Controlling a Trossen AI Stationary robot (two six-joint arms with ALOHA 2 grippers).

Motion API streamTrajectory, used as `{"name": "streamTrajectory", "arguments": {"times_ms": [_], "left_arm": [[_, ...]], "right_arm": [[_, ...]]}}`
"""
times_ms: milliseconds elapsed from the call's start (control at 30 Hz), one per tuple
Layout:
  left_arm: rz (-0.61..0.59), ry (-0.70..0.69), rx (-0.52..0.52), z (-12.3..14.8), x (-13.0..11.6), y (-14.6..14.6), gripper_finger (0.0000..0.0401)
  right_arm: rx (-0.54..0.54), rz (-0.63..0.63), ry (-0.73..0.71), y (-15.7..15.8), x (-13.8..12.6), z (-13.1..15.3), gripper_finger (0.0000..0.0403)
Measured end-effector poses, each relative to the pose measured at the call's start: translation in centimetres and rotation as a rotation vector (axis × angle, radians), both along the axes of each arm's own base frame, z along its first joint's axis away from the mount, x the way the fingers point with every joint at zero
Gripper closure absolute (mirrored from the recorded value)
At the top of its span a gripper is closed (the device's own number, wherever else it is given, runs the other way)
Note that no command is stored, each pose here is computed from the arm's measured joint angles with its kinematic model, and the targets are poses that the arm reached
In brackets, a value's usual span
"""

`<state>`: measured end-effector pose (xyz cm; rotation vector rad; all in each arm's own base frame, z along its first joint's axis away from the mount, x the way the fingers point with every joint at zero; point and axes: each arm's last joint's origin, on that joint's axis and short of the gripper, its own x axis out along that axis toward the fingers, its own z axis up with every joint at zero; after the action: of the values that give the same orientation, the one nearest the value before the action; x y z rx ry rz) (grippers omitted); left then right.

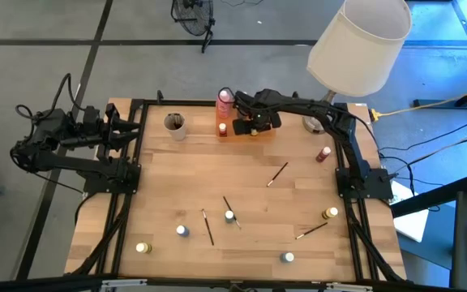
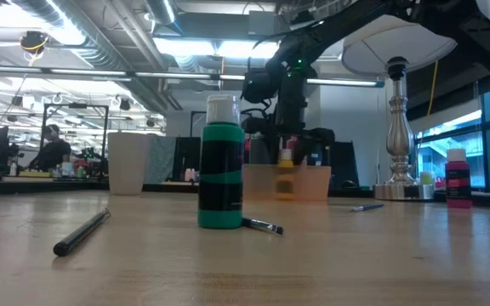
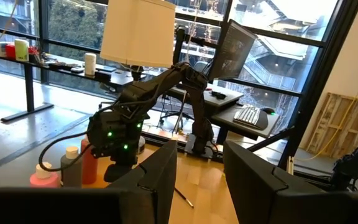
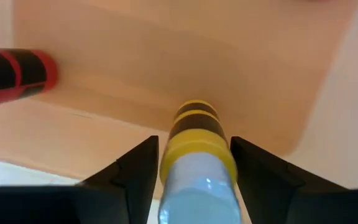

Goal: Pick & Place Paint Supplies
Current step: Put the yellow paint bottle into the orange bin, then put the silver paint brush into the white cup

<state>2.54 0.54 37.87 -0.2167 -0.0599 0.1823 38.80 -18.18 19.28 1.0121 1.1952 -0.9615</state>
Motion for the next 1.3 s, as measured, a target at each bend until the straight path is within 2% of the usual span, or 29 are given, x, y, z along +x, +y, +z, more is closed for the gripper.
{"name": "streamTrajectory", "arguments": {"times_ms": [600, 900, 1167, 1300], "left_arm": [[0.023, -0.001, -0.009, 0.0, 0.0, 0.1, 0.0274], [0.027, 0.006, -0.009, -0.1, 0.0, 0.1, 0.0274], [0.042, 0.021, -0.010, -0.2, 0.0, 0.1, 0.0274], [0.042, 0.061, -0.046, -0.7, 0.0, 0.1, 0.0274]], "right_arm": [[-0.012, 0.066, 0.034, 0.2, 0.1, 4.5, 0.0190], [-0.038, 0.107, -0.006, 1.1, 0.2, 9.1, 0.0190], [-0.052, 0.112, 0.008, 1.8, -0.9, 13.2, 0.0190], [-0.050, 0.144, -0.086, 2.9, -1.1, 15.5, 0.0190]]}}
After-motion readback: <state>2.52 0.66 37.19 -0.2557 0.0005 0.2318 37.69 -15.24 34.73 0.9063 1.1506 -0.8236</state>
